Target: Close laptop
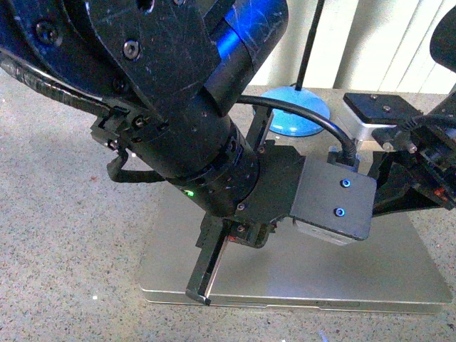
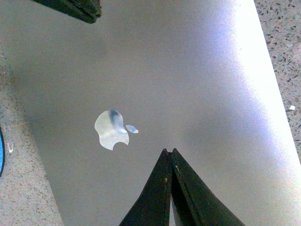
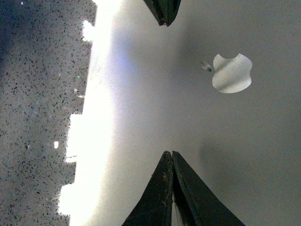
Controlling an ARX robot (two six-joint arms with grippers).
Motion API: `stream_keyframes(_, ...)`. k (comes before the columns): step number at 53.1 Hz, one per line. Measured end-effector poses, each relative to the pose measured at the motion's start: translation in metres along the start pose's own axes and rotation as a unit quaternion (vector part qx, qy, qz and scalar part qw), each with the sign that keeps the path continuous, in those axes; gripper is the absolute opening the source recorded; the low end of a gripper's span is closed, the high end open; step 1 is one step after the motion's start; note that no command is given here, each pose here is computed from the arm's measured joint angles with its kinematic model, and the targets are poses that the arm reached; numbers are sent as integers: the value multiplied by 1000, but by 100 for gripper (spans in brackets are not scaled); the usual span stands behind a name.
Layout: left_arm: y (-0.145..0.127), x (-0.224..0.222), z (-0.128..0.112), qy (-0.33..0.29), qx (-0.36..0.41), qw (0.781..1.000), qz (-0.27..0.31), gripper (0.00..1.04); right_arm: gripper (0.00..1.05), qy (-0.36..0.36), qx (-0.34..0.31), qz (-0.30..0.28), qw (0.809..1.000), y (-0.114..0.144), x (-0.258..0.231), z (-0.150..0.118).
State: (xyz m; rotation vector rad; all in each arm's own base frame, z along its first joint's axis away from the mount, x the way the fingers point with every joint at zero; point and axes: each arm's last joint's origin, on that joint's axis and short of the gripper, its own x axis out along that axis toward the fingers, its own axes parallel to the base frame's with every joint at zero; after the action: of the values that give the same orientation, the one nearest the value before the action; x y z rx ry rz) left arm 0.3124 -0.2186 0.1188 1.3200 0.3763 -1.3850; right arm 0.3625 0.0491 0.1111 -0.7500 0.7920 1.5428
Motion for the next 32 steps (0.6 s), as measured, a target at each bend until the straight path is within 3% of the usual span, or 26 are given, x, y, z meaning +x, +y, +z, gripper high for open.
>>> stream_keyframes(32, -15, 11, 1, -4, -11, 1000, -18, 4, 3, 17, 17, 21, 999, 12, 18, -15)
